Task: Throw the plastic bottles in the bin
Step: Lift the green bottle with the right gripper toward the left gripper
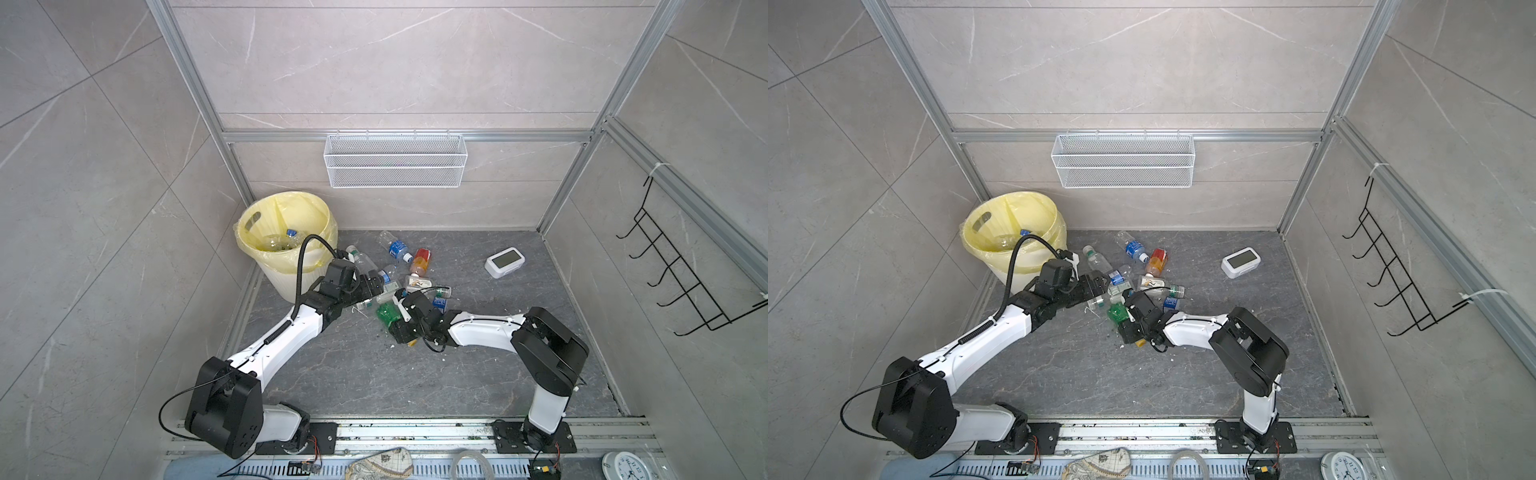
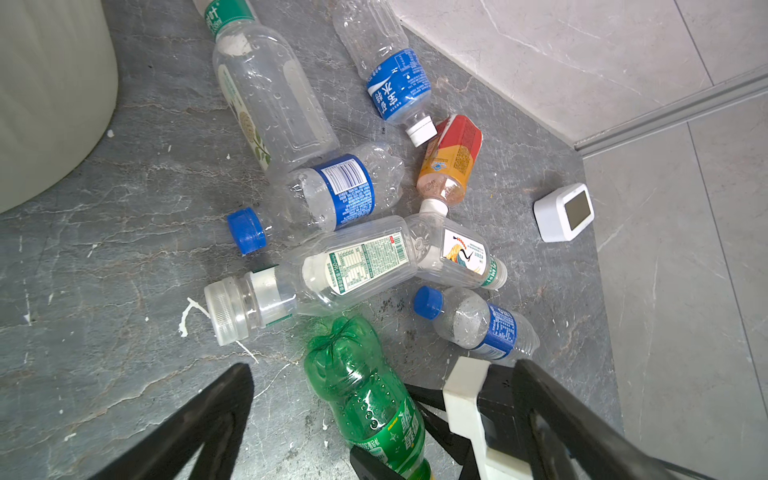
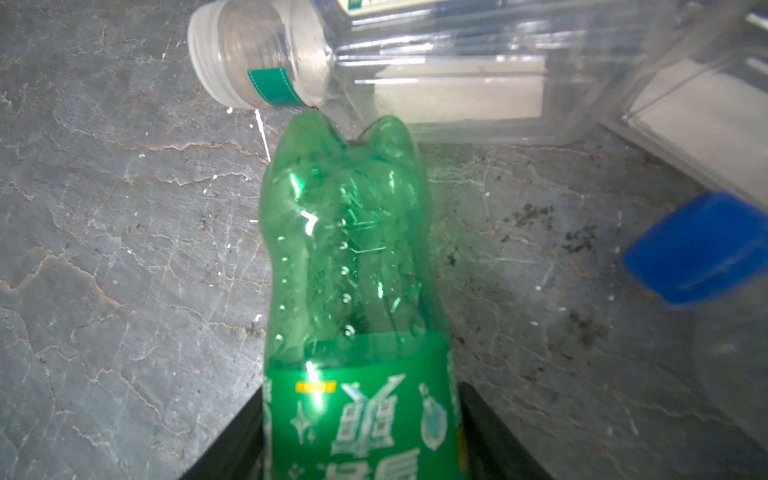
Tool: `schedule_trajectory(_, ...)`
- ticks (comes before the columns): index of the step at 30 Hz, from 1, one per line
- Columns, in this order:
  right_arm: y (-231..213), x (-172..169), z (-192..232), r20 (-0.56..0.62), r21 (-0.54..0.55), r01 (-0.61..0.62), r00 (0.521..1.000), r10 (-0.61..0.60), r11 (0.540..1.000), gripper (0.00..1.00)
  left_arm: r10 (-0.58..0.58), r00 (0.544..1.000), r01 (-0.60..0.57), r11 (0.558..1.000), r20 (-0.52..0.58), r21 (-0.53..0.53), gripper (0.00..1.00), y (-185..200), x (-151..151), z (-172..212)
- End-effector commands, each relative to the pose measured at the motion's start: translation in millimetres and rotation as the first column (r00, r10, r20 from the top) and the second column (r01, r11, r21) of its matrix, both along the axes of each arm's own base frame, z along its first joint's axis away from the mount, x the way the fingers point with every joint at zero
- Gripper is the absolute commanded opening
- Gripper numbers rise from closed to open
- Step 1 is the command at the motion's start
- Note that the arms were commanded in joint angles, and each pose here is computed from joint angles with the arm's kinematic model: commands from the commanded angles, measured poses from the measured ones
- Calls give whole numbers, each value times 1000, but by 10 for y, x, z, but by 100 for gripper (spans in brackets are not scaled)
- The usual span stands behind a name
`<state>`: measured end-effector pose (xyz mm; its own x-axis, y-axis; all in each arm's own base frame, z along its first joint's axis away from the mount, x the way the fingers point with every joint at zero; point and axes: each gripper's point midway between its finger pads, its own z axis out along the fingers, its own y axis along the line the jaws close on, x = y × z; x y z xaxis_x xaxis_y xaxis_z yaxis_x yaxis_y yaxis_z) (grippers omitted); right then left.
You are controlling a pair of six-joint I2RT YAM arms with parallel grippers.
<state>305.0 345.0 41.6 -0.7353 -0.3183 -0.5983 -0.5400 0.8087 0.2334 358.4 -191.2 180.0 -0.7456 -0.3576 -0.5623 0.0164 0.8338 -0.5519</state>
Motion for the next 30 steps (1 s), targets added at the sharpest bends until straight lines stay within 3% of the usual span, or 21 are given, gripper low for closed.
schedule_trajectory(1, 48, -14, -59, -22, -10, -15, 1000, 14, 1000, 60, 23, 1000, -23, 999, 5, -43, 100, 18, 49, 51)
schedule_trajectory(15, -9, -7, 129, 37, 32, -2, 999, 0, 999, 54, 26, 999, -28, 998, -29, -58, 97, 21, 63, -54)
schedule_trajectory(22, -7, -10, 357, 103, 113, -7, 995, -5, 994, 54, 50, 999, -51, 996, -18, -68, 93, 104, 91, -27)
schedule_trajectory(30, -148, 42, 529, 166, 137, 29, 985, -52, 990, 50, 10, 997, -20, 990, -76, -139, 90, -48, 85, -148)
